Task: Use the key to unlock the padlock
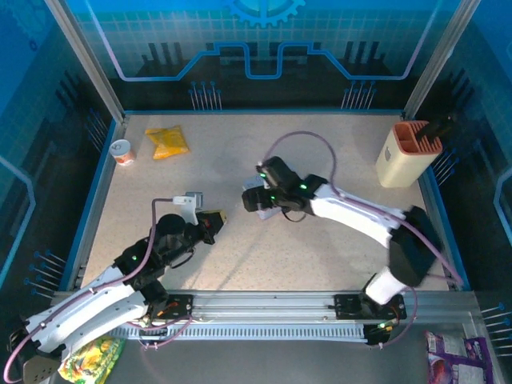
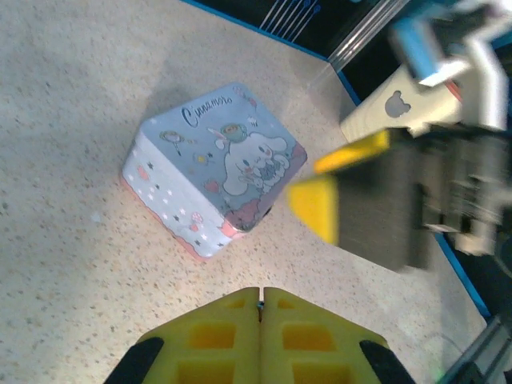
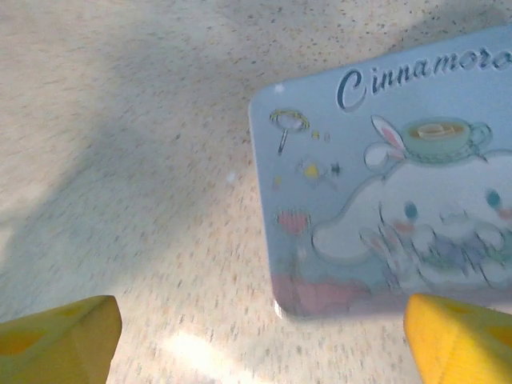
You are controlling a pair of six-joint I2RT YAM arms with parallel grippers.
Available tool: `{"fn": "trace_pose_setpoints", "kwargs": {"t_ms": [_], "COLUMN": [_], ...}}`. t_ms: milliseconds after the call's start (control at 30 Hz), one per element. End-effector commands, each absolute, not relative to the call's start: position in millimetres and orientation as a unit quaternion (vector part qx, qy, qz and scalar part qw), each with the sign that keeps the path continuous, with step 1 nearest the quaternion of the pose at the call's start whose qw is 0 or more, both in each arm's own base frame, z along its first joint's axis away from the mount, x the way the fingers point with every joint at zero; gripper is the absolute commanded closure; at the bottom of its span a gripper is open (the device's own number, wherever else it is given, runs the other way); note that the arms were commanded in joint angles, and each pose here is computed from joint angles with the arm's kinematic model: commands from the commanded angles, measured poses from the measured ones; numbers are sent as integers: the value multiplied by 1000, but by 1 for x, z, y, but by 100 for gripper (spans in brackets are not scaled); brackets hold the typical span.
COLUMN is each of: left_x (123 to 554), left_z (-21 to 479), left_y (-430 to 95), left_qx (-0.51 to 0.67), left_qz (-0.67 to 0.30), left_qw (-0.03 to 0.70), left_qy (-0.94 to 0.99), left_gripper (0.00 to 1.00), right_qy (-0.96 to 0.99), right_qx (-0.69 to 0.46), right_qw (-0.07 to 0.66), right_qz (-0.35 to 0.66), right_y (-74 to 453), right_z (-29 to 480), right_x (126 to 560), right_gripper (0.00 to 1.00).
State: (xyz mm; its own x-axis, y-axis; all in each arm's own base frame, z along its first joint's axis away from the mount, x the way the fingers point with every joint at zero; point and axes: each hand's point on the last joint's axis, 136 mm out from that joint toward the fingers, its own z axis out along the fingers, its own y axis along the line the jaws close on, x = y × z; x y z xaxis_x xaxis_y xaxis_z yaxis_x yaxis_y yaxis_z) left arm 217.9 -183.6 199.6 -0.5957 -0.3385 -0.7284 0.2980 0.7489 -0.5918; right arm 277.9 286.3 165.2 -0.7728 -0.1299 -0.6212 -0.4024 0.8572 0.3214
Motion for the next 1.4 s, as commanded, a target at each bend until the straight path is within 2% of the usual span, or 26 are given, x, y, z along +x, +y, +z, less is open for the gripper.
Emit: {"fn": "trace_pose_setpoints", "kwargs": {"t_ms": [0,67,167,333,633,900,1167,1367], "left_x": [217,218,218,215,206,198,197,196], "left_z": [203,204,207,218,236,252,258,258], "left_y": [-204,-218,-236,-263,-285,-281,-279,-277], "left_qx": [-24,-28,-30,-13,-10,-14,-7,-4], "left_qz": [-412,-441,-471,-492,-543,-565,-568,-568], "left_qw": [419,403,387,378,373,375,389,393], "left_qy": [808,801,792,785,752,735,726,723], "left_gripper": [100,100,100,100,100,100,100,100], "right_qy": [866,819,773,740,683,668,635,628], "right_qx": [-153,-167,-163,-143,-140,-138,-143,-134], "right_qw": [317,332,351,374,380,361,342,349], "right_qz": [355,438,502,541,608,636,678,683], "right_y": [299,304,302,290,293,298,302,300], "right_z": [180,196,206,195,228,241,261,267], "right_x": [245,222,202,188,178,176,167,169], "right_gripper": [13,15,17,19,27,43,64,71]}}
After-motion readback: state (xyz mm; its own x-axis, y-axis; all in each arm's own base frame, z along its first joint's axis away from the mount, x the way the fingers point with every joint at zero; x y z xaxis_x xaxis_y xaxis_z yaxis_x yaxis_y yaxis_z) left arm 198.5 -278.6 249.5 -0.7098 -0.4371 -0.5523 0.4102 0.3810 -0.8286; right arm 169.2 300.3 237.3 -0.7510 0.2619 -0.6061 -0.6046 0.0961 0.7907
